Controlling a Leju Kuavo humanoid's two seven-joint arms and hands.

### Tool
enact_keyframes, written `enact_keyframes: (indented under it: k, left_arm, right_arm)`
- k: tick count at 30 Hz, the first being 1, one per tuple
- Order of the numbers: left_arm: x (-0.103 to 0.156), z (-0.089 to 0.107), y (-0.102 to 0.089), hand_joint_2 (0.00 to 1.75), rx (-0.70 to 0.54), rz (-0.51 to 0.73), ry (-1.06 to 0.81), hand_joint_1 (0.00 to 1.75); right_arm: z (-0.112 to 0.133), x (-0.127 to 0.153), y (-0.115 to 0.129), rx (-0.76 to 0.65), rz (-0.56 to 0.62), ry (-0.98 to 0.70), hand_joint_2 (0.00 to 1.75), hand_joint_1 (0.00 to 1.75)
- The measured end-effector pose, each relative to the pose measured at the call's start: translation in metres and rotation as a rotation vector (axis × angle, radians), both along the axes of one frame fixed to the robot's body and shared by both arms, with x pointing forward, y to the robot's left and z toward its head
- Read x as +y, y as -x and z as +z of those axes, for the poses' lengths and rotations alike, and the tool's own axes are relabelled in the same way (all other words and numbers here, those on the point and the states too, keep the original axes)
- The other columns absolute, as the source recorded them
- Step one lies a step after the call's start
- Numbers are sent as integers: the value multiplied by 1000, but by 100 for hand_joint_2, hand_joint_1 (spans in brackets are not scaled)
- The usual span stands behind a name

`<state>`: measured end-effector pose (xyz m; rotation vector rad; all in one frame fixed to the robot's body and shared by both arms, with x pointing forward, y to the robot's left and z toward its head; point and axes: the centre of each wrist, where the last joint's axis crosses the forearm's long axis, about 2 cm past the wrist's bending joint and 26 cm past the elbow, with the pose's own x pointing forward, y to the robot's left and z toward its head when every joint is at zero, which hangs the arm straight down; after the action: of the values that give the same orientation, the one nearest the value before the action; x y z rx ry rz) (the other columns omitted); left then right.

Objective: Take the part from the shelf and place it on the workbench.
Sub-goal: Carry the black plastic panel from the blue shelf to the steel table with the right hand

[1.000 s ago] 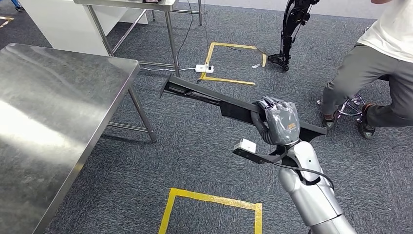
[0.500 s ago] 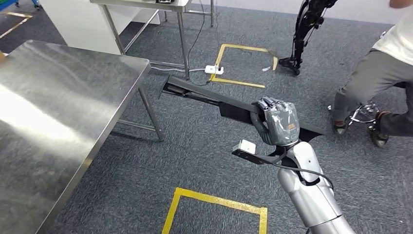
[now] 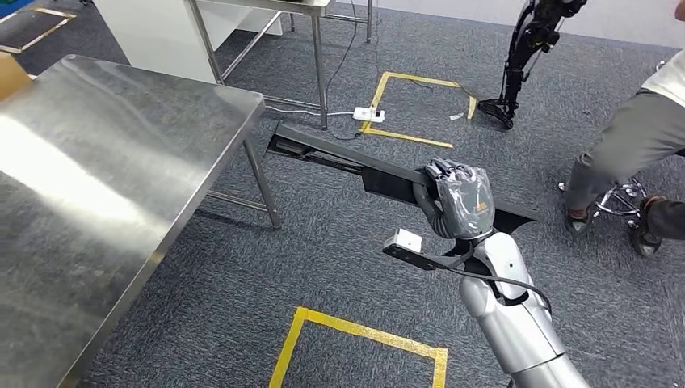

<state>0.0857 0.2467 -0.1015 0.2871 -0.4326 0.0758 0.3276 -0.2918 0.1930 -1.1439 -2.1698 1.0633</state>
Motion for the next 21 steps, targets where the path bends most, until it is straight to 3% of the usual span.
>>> enact_keyframes:
  k: [21]
  left_arm:
    - [0, 0, 2, 175, 3, 0, 0, 0]
  right_arm:
    - [-1, -2, 0, 4, -4, 3, 175, 168]
